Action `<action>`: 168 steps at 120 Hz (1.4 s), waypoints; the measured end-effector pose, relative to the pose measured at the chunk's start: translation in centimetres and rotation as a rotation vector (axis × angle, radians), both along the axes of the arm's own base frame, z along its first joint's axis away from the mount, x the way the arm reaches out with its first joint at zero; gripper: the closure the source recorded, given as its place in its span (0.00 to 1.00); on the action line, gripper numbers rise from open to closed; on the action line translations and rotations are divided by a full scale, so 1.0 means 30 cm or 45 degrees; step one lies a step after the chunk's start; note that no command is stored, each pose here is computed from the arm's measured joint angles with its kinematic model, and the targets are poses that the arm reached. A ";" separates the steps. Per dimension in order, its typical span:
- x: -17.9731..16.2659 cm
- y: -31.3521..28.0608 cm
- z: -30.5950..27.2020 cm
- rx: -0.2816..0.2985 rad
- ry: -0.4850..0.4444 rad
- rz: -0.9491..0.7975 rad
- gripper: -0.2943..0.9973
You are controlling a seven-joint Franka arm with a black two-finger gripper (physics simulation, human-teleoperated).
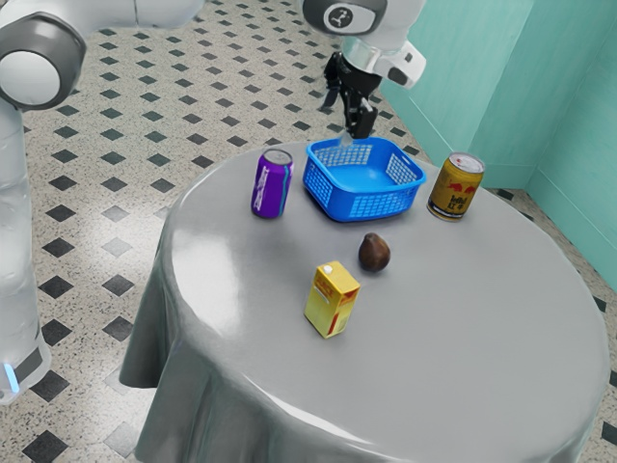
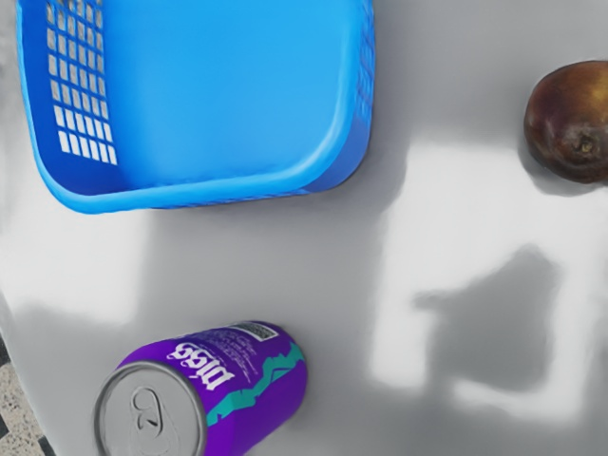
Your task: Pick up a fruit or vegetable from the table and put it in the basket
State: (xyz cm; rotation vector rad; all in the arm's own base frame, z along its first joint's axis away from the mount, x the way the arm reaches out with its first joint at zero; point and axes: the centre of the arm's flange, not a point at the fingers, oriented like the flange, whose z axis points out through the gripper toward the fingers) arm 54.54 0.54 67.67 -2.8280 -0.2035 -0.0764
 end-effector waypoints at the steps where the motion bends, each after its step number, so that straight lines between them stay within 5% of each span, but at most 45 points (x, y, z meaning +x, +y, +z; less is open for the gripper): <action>1: 0.000 -0.001 0.005 0.000 -0.005 -0.001 0.23; 14: 0.028 -0.028 -0.009 -0.022 -0.006 -0.023 0.23; 42: 0.136 -0.386 -0.352 -0.210 0.100 -0.242 0.23; 73: 0.156 -0.209 -0.437 -0.304 -0.070 -0.130 0.23; 99: 0.284 -0.152 -0.407 -0.334 -0.242 -0.114 0.23; 168: 0.329 -0.087 -0.705 -0.447 -0.159 -0.010 0.23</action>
